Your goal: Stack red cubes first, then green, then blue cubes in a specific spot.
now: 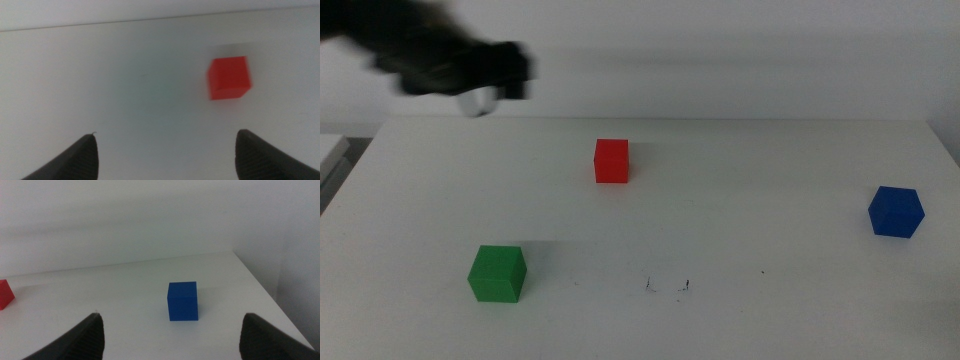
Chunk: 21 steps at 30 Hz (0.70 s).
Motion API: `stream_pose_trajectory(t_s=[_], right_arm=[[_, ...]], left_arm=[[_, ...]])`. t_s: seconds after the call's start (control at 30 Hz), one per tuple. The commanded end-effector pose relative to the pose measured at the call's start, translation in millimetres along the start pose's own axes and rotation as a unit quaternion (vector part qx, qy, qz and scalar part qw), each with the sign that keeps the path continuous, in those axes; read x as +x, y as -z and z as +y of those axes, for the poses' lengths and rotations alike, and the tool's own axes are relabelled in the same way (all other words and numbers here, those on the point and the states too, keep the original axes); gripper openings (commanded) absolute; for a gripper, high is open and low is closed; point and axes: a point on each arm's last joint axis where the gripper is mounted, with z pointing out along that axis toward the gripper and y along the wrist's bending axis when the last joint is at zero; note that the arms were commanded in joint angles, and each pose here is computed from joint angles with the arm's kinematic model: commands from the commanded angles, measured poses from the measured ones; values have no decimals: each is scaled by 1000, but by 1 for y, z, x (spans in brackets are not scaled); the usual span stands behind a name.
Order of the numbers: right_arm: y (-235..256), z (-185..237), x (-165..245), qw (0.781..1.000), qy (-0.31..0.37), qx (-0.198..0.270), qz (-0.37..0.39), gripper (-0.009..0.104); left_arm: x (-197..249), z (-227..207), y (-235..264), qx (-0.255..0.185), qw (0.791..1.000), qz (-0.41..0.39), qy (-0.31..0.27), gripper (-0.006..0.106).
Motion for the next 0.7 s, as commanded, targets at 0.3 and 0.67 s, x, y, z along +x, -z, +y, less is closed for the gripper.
stream_pose_trajectory(t_s=[0.3,0.67], right_arm=[[0,0,0,1000,8,2,-6,93],[0,0,0,1000,8,2,-6,93]], left_arm=[[-47,-89,-105,24,994,110,3,94],[-26,-98,-185,16,991,131,24,94]])
